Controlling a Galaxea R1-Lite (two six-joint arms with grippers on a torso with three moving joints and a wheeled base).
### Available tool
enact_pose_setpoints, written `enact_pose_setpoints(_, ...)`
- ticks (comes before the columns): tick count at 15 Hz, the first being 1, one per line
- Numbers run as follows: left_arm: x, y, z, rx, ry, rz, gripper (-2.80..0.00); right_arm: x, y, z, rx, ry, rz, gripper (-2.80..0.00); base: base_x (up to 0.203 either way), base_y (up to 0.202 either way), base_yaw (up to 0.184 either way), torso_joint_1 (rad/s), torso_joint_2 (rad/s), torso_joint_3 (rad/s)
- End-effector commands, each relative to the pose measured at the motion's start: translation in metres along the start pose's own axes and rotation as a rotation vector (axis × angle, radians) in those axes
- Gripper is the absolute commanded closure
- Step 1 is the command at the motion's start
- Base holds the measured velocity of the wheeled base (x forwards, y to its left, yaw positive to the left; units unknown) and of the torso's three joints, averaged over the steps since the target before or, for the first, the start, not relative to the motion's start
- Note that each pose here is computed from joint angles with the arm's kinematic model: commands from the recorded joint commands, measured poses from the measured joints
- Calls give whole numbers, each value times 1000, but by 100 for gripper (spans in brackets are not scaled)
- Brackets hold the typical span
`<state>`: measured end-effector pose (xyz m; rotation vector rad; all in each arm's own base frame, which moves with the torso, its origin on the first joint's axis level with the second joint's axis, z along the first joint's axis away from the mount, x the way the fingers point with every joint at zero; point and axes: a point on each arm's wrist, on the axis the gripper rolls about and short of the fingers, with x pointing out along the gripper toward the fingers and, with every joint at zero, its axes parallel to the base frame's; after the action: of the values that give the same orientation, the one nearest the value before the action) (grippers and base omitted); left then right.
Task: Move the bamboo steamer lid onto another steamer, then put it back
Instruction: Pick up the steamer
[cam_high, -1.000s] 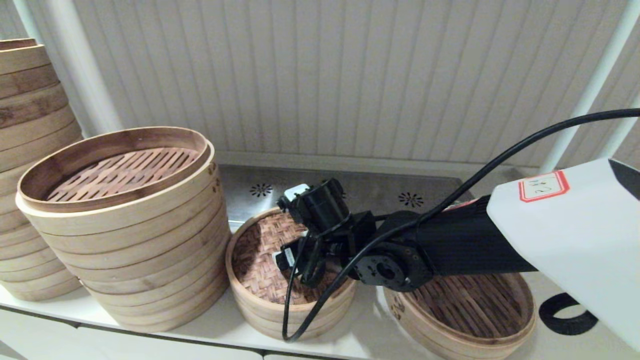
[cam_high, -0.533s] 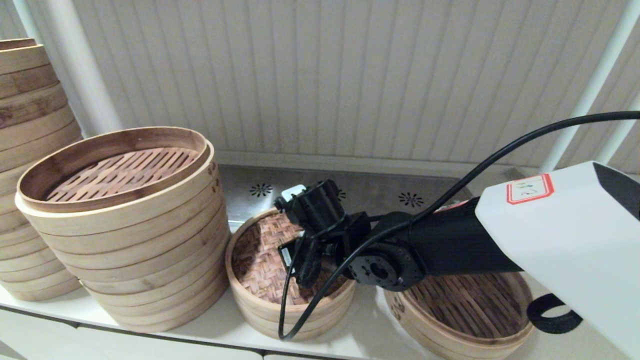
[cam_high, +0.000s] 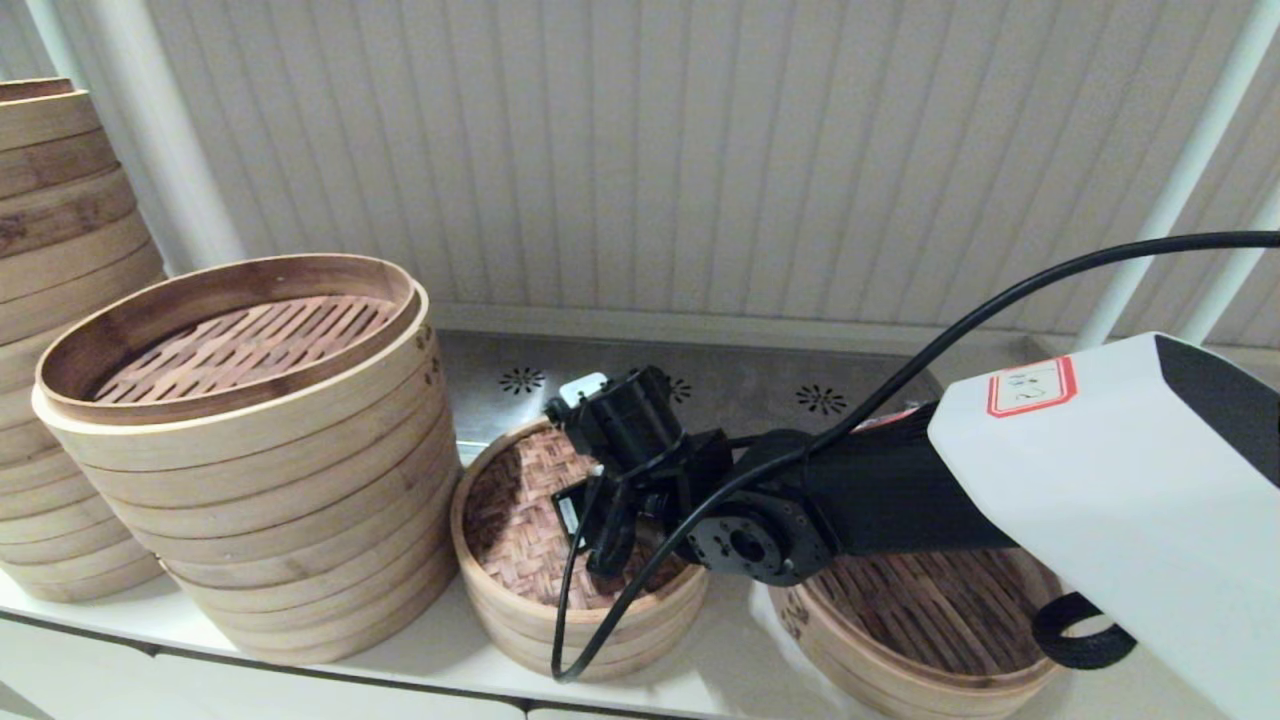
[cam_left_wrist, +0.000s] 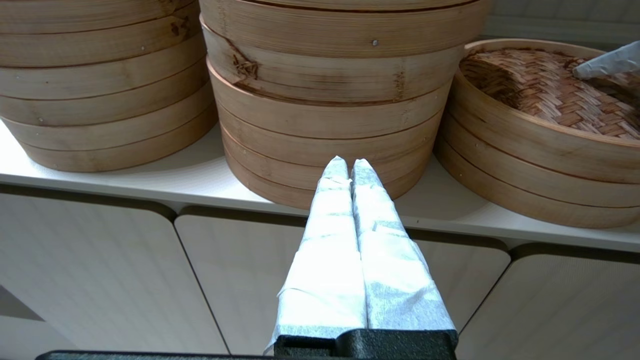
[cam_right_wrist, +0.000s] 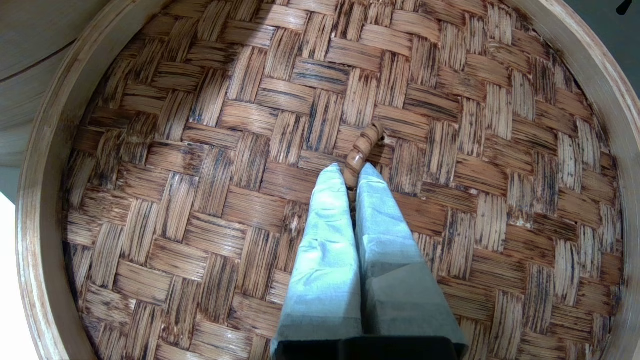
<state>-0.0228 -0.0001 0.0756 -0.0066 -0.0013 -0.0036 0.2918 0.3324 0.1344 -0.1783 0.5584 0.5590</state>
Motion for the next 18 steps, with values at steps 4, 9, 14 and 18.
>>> enact_pose_setpoints(4, 0, 0, 0, -1, 0, -1, 0, -10, -2, 8, 10, -28, -1, 0, 0, 0, 0, 0, 0, 0)
enact_pose_setpoints(9, 0, 0, 0, 0, 0, -1, 0, -10, -2, 10, 10, -50, -18, 0, 0, 0, 0, 0, 0, 0)
enact_pose_setpoints(14, 0, 0, 0, 0, 0, 0, 0, -7, -1, 8, 7, -45, -17, 0, 0, 0, 0, 0, 0, 0)
enact_pose_setpoints(18, 0, 0, 0, 0, 0, -1, 0, -6, -1, 5, 5, -34, -18, -280, 0, 0, 0, 0, 0, 0)
